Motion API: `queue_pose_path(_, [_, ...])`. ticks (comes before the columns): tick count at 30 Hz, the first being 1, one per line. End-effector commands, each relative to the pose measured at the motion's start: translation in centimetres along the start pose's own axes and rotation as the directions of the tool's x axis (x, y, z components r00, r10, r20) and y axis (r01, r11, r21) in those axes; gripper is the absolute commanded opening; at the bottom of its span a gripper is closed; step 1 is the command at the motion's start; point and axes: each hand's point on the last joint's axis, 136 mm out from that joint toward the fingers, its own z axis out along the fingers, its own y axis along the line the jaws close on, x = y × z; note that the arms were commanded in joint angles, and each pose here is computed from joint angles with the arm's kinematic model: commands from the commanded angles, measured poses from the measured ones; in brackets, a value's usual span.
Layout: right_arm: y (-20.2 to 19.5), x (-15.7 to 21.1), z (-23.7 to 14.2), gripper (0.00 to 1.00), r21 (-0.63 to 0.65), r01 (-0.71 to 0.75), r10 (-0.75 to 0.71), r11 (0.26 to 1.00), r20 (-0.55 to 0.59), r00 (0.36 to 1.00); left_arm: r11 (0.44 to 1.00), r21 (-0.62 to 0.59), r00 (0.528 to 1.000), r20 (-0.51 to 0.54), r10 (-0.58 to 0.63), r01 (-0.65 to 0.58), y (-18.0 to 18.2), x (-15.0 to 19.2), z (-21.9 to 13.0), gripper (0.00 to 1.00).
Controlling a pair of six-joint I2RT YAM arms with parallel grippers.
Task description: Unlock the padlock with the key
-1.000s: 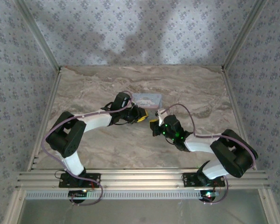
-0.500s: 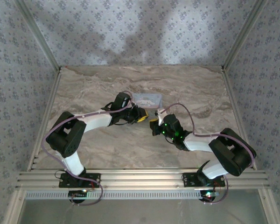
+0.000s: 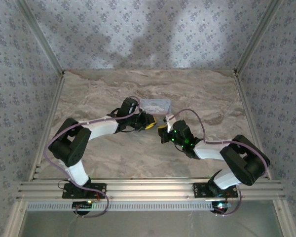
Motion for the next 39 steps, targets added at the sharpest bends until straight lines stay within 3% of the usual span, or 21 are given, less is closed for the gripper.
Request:
queue_pose_path(1, [0.8, -3.2, 0.5, 0.02, -0.024, 0.045, -0.042, 0.999, 0.086, 0.995, 0.997, 0.068, 0.998, -0.042, 0.038, -0.035, -2.5, 1.1, -0.2, 0.11])
queue_pose_path(28, [0.9, -5.8, 1.8, 0.02, -0.004, 0.176, -0.173, 0.984, 0.165, 0.971, 0.997, 0.064, 0.997, -0.066, 0.049, -0.045, -3.2, 1.9, -0.4, 0.11])
queue_pose_path(39, [2.3, -7.8, 1.9, 0.02, -0.070, 0.140, -0.122, 0.988, 0.209, 0.970, 0.997, 0.066, 0.996, -0.071, 0.051, -0.046, -3.2, 2.1, -0.3, 0.12])
